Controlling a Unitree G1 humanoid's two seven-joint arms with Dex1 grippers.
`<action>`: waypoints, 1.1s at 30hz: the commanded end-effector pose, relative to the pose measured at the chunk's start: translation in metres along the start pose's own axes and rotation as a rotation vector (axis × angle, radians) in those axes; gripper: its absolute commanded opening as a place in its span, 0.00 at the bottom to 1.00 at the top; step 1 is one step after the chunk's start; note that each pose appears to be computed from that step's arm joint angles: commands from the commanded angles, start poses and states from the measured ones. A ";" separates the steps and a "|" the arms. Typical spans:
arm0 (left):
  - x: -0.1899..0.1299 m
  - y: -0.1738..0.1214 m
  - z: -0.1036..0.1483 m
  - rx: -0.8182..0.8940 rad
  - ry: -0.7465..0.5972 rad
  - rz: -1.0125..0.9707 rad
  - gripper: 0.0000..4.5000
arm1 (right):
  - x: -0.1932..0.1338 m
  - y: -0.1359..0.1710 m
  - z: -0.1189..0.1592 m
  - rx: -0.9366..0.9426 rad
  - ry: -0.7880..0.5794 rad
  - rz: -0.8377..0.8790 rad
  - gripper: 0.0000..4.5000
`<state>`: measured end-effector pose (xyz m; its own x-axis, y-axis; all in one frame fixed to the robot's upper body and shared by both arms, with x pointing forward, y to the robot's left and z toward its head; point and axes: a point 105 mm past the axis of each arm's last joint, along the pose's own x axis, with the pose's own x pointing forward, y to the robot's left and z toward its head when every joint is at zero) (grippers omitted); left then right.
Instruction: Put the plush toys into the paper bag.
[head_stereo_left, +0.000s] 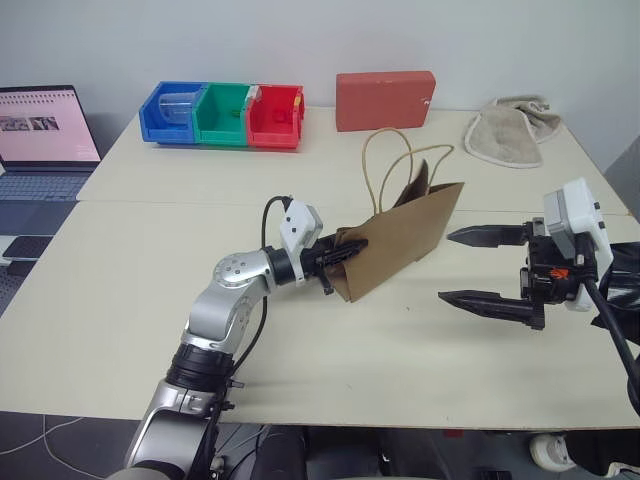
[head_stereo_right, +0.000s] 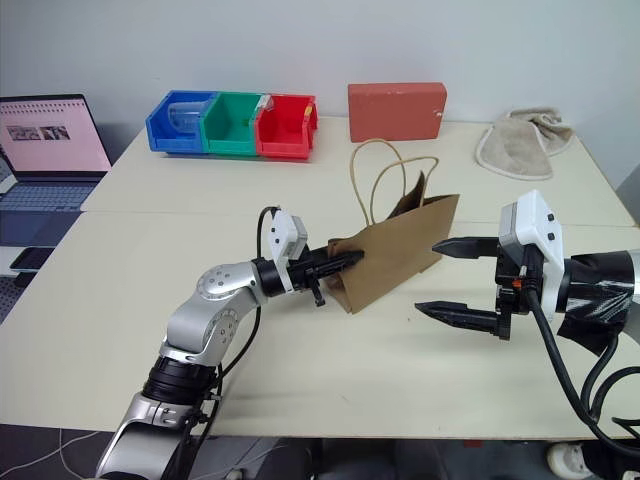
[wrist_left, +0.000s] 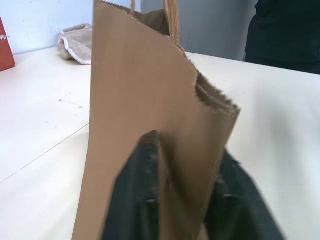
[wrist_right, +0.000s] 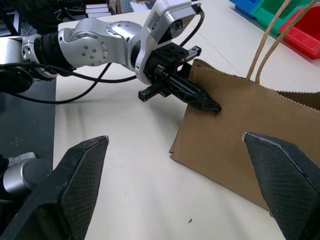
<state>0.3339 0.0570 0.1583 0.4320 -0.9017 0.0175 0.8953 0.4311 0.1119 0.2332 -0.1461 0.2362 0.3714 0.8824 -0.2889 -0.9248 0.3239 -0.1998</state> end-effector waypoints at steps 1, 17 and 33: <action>0.002 -0.001 0.010 0.031 -0.031 -0.021 0.00 | 0.000 0.002 0.003 -0.047 -0.002 -0.011 1.00; -0.008 0.008 0.036 0.032 -0.022 -0.317 0.00 | -0.024 0.001 -0.002 -0.156 0.009 -0.193 1.00; 0.013 0.008 0.012 0.085 0.075 -0.508 0.00 | -0.052 0.009 -0.014 -0.039 0.084 -0.290 1.00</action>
<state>0.3458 0.0493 0.1667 -0.0218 -0.9932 -0.1144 0.9889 -0.0383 0.1435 0.2098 -0.1937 0.2297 0.6111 0.7293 -0.3078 -0.7905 0.5419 -0.2855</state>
